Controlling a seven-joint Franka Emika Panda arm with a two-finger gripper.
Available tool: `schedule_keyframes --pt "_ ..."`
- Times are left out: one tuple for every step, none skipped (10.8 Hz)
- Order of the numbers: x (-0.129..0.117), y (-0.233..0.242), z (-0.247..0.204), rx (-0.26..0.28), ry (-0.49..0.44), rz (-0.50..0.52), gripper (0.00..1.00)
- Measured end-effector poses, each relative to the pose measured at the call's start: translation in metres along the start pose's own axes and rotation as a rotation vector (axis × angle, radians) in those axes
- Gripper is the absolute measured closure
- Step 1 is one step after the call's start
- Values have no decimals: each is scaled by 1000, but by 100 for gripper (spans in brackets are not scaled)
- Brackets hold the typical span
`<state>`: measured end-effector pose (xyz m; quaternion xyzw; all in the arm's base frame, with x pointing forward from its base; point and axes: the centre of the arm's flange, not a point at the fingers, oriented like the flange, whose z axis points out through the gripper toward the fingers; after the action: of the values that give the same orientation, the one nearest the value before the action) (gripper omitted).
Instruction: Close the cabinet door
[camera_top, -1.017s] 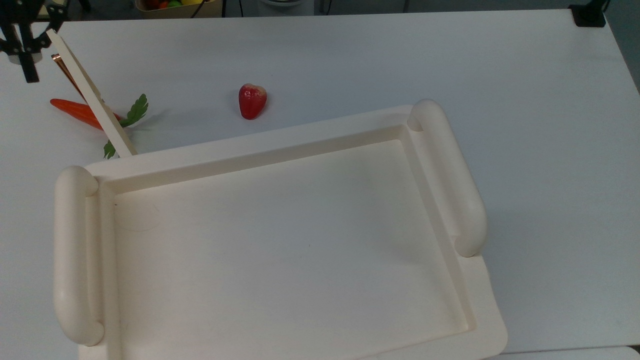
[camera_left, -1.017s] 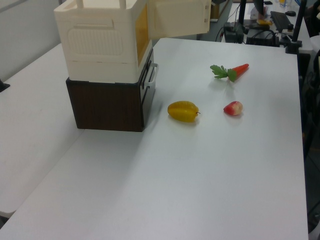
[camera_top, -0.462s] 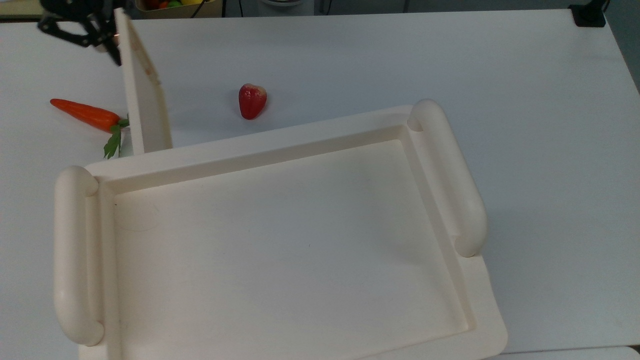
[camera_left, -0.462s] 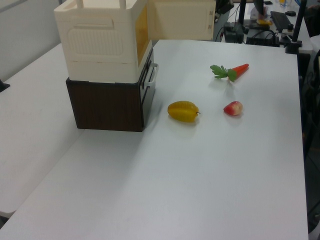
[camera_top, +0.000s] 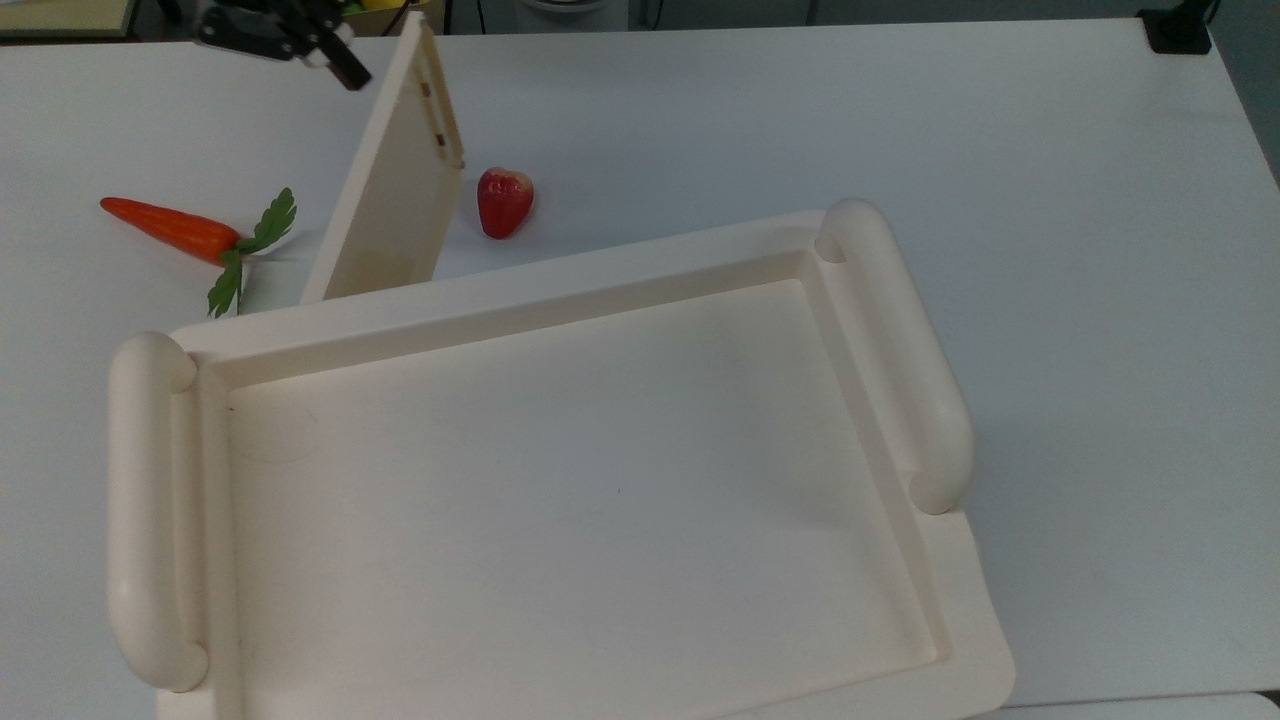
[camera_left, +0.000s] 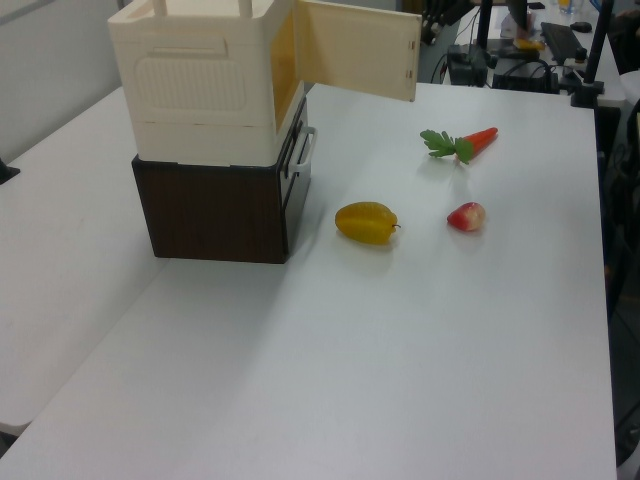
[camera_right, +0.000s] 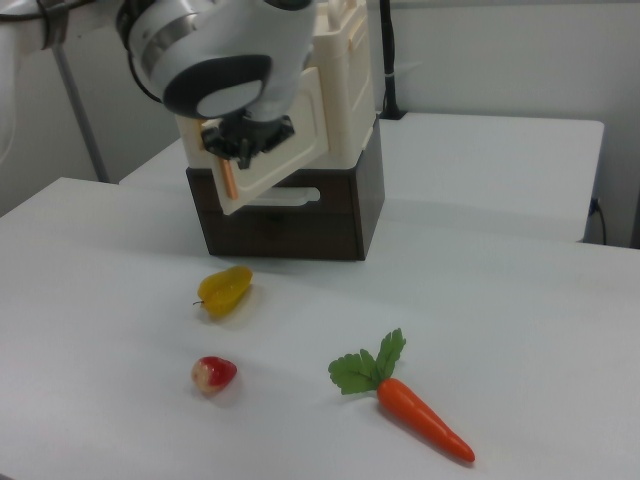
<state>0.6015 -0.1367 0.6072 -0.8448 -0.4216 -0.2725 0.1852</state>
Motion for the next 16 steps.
schedule_keyframes --pt "21 -4 17 -24 9 6 99" --pt "41 -6 37 -59 20 24 99" --pt "58 -6 61 -97 32 49 99" --pt "71 -5 86 -133 42 78 99" --pt "81 -3 110 -170 52 108 99" --pt "91 -3 132 -215 70 139 99" --pt "102 -4 149 -266 97 169 99" --pt "112 -7 164 -310 125 197 99" --pt "119 -9 177 -348 149 215 99" --pt "123 -9 189 -373 164 234 99" --pt "124 -8 196 -386 171 246 99" --pt "125 -6 202 -395 177 261 99" --pt "127 -3 207 -407 189 279 99" --pt "129 -3 211 -425 210 301 99" --pt "131 -4 213 -434 225 317 99" --pt "132 -6 216 -437 233 325 99"
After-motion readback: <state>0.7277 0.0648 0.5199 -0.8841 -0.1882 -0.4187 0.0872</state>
